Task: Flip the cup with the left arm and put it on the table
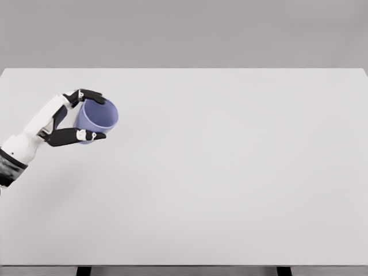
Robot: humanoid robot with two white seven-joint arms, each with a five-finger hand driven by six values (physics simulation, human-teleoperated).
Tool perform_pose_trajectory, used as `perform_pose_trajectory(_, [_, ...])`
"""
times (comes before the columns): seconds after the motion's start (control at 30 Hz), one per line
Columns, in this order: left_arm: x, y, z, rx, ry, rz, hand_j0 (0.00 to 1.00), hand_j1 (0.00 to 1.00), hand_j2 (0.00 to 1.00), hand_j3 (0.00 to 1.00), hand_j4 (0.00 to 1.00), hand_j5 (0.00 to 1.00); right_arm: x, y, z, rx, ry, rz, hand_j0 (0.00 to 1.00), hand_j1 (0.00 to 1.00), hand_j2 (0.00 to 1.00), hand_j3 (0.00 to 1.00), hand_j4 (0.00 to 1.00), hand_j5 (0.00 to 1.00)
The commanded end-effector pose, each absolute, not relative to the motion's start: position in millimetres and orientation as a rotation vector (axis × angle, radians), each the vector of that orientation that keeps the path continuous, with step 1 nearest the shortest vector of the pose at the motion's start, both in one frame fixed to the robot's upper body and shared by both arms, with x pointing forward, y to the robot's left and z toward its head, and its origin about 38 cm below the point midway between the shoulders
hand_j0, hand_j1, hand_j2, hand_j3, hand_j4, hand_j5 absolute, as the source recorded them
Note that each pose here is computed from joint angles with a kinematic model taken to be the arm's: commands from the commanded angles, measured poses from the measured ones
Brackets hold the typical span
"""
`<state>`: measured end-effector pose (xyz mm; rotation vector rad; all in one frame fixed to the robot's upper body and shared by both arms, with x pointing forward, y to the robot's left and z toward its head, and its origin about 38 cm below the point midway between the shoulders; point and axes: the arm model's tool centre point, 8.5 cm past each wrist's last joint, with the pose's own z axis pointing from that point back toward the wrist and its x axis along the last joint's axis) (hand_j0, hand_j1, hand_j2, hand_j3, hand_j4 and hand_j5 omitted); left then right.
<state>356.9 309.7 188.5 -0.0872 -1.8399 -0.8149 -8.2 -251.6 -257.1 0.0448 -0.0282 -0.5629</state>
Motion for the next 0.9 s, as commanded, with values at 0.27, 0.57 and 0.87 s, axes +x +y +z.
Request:
perform_pose_trajectory(0.27, [358,295,186,-0.126,-2.059,-0.502,0.55,0.55,0.55,0.55,0.55,0.55,-8,-252,-257,0.045,-0.028,-0.563,1.0,1.0,1.0,1.0,1.0,1.0])
perform_pose_trajectory(0.57, [341,301,156,-0.08,-1.996,-0.421,0.58,0.58,0.58,0.58,0.58,0.58,-8,-252,-257,0.045,-0.028,-0.563,1.0,1.0,1.0,1.0,1.0,1.0])
perform_pose_trajectory(0.87, [335,293,154,-0.058,-2.027,-0.488,0.58,0.58,0.58,0.58,0.58,0.58,-8,-252,-257,0.045,-0.028,-0.563,1.0,1.0,1.0,1.0,1.0,1.0])
